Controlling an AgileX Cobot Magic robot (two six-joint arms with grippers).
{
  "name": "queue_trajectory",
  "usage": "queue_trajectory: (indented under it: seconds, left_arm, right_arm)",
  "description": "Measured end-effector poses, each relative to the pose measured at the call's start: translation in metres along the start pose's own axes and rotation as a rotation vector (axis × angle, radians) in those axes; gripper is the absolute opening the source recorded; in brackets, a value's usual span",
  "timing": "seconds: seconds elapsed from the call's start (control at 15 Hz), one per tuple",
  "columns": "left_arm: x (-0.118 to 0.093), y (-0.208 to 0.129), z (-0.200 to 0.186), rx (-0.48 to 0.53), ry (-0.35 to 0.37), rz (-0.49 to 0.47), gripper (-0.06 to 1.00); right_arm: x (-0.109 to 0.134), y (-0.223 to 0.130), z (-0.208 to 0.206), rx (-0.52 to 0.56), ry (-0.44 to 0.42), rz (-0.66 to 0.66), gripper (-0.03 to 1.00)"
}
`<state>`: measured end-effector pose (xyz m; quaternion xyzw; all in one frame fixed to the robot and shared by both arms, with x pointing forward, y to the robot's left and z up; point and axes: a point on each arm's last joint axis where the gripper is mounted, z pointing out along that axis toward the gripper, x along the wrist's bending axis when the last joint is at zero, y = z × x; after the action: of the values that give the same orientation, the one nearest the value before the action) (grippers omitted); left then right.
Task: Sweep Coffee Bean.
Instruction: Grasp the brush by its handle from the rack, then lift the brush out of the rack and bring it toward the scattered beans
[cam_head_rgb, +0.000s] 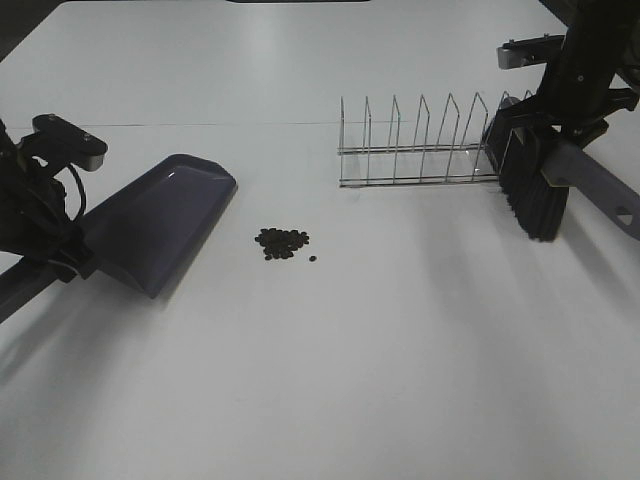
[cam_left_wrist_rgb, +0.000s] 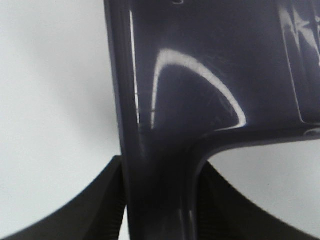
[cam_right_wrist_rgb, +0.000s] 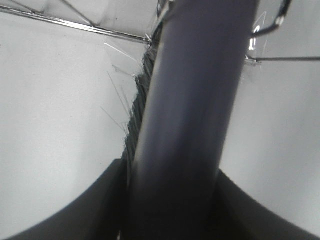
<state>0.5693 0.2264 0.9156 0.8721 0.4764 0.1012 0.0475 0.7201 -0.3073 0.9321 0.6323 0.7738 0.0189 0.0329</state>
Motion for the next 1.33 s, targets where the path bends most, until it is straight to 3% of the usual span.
queue_trajectory:
  seconds: [0.33,0.6,0.8,1.07,1.13,1.33]
  left_arm:
    - [-0.001,-0.004,0.000,0.046,-0.011,-0.031,0.36]
    - [-0.002,-0.007,0.000,0.073,-0.016,-0.046,0.36]
    - [0.001,-0.009,-0.001,0.102,0.009,-0.043,0.36]
    - [0.005,-0.011,-0.001,0.126,0.057,-0.053,0.36]
    - [0.004,-0.012,0.003,0.141,0.058,-0.053,0.36]
    - [-0.013,0.001,0.018,0.193,0.048,-0.026,0.36]
  right_arm:
    - [-0.001,-0.002,-0.033,-0.055,-0.005,0.072,0.33]
    - [0.003,-0.017,-0.126,-0.253,-0.024,0.085,0.31]
    - [0.007,-0.038,-0.168,-0.326,-0.031,0.103,0.31]
    - [0.018,-0.083,-0.164,-0.232,-0.007,0.130,0.31]
    - [0.024,-0.105,-0.142,-0.134,0.023,0.137,0.31]
    - [0.035,-0.132,-0.098,0.009,0.055,0.161,0.31]
